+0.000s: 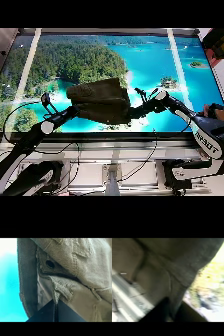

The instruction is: Fold the clothes and pants, and hang the long-sleeved shirts on hangers.

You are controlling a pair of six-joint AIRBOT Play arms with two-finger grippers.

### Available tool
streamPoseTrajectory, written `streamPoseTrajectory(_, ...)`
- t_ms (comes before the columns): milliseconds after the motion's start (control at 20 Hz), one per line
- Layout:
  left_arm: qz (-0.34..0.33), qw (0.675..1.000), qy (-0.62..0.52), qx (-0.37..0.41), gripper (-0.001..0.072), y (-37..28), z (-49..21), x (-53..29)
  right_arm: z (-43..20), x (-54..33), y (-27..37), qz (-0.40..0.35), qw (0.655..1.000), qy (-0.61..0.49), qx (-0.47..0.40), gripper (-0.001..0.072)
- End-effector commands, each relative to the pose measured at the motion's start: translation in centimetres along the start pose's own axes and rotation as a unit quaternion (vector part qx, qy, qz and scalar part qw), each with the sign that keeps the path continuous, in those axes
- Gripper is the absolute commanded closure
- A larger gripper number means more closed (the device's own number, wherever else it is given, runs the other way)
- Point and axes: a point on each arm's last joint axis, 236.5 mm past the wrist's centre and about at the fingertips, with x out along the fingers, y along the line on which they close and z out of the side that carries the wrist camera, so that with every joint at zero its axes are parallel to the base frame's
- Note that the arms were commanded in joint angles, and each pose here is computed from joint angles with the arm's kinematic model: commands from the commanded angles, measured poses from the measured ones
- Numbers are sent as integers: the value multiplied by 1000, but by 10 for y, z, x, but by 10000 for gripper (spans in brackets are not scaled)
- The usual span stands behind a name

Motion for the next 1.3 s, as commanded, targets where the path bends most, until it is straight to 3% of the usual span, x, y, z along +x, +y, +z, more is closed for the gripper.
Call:
streamPoseTrajectory(0, -5, 1000, -6, 0, 650, -3, 3, -3, 3, -6, 46, 83, 997, 4, -7, 687)
streamPoseTrajectory(250, -95, 989, -110, 15, 650, -66, 62, -55, 41, -60, 109, 103, 987, -49, -117, 687)
streamPoseTrajectory(400, -176, 950, -256, 15, 650, -107, 123, -129, 66, -115, 155, 74, 970, -123, -197, 687)
streamPoseTrajectory(550, -235, 909, -343, 6, 651, -127, 149, -194, 94, -183, 169, -14, 952, -215, -215, 687)
streamPoseTrajectory(850, -321, 870, -371, -52, 652, -144, 151, -265, 53, -289, 219, -55, 918, -288, -268, 687)
streamPoseTrajectory(1250, -346, 914, -208, 48, 651, -201, 84, -290, -47, -327, 270, -75, 882, -304, -352, 687)
